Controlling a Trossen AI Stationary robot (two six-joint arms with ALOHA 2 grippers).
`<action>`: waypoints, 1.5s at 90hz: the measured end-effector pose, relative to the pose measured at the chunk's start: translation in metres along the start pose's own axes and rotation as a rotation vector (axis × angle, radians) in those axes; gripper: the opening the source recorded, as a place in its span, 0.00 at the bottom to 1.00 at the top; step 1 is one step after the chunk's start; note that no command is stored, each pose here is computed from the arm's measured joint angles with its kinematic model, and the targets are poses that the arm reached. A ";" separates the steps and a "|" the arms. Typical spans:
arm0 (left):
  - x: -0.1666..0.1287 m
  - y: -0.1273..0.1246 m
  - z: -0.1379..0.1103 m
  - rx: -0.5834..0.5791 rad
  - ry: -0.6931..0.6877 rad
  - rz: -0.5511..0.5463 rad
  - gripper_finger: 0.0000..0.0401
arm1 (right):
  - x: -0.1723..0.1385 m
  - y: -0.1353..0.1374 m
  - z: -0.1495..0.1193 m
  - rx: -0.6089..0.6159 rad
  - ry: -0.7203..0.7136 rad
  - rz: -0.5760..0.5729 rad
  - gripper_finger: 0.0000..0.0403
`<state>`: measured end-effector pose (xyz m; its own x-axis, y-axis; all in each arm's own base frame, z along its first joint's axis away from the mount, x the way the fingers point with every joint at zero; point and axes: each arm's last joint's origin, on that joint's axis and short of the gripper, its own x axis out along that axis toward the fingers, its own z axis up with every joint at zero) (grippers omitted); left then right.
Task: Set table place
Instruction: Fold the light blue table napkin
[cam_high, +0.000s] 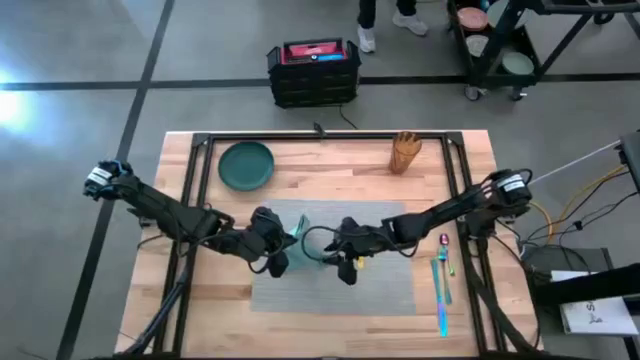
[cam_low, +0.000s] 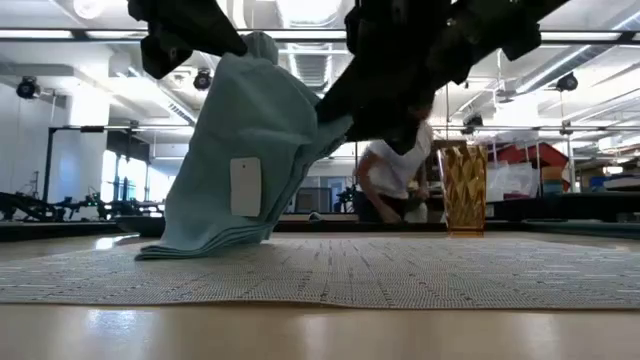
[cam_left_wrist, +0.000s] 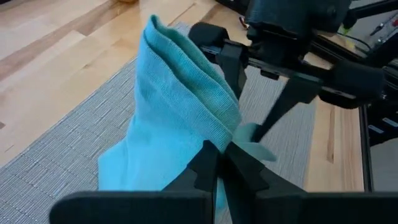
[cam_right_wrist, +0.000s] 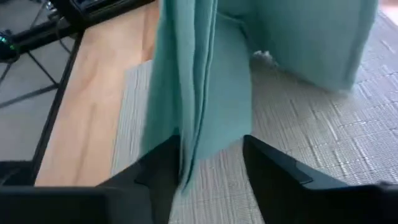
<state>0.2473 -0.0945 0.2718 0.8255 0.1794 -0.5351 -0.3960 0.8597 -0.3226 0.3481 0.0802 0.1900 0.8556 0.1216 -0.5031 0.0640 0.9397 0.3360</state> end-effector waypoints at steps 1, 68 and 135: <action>0.000 0.000 0.000 0.000 0.000 0.000 0.01 | 0.000 0.000 0.000 -0.001 -0.002 0.001 0.26; -0.006 0.007 -0.007 0.062 0.163 -0.035 0.22 | -0.019 -0.005 0.000 -0.197 0.076 -0.155 0.00; 0.096 -0.051 -0.078 -0.205 0.022 -0.121 0.29 | -0.028 -0.005 -0.004 -0.195 0.142 -0.195 0.00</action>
<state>0.3155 -0.1587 0.1759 0.8640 0.0687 -0.4988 -0.3696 0.7592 -0.5358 0.3221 0.0738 0.1992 0.7559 -0.0368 -0.6536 0.1085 0.9917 0.0697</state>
